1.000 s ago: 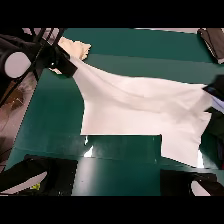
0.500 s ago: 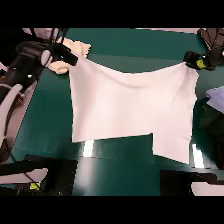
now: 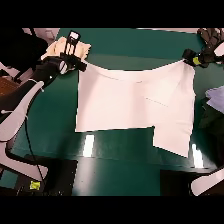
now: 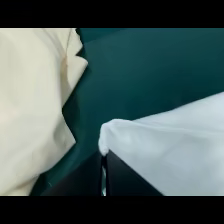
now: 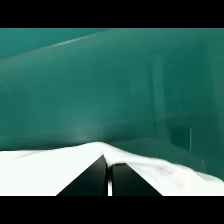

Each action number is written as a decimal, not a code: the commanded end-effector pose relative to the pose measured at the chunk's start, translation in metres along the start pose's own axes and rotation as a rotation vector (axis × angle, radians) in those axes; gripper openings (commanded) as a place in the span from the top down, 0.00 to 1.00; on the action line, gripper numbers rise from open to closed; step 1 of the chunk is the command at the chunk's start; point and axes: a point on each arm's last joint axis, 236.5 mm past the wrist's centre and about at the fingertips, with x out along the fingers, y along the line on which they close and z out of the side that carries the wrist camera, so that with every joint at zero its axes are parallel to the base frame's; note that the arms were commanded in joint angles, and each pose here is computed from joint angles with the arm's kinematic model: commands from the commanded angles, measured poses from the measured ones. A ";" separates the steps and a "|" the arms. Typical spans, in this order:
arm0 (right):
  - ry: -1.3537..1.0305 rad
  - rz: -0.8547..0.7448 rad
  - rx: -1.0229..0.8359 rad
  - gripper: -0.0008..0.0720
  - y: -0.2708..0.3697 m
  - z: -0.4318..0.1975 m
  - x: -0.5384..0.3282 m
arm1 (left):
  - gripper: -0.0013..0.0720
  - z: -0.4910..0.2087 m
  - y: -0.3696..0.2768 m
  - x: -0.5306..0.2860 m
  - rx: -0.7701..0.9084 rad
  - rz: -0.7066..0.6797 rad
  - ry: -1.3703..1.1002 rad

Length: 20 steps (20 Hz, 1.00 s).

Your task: Fold the shirts.

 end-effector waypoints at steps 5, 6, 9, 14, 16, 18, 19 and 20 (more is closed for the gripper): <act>0.130 -0.060 0.057 0.97 -0.046 -0.025 0.016 | 0.96 -0.081 0.005 0.009 0.016 -0.019 0.269; 0.138 -0.062 0.054 0.97 -0.047 -0.027 0.018 | 0.96 -0.084 0.005 0.009 0.023 -0.021 0.279; 0.174 -0.068 0.055 0.97 -0.051 -0.038 0.026 | 0.95 -0.087 0.003 0.010 0.008 -0.025 0.289; 0.156 0.024 0.089 0.32 -0.031 -0.028 0.008 | 0.39 -0.075 0.020 0.007 -0.087 0.014 0.256; 0.132 0.009 0.051 0.32 -0.028 -0.018 -0.020 | 0.38 -0.070 0.047 0.001 -0.171 0.055 0.264; 0.147 0.004 0.028 0.32 -0.020 -0.025 -0.050 | 0.38 -0.078 0.070 -0.010 -0.245 0.084 0.328; 0.158 0.018 0.024 0.32 -0.016 -0.035 -0.062 | 0.38 -0.086 0.076 -0.018 -0.293 0.081 0.374; 0.176 0.027 0.021 0.32 -0.015 -0.050 -0.072 | 0.38 -0.094 0.075 -0.025 -0.357 0.058 0.405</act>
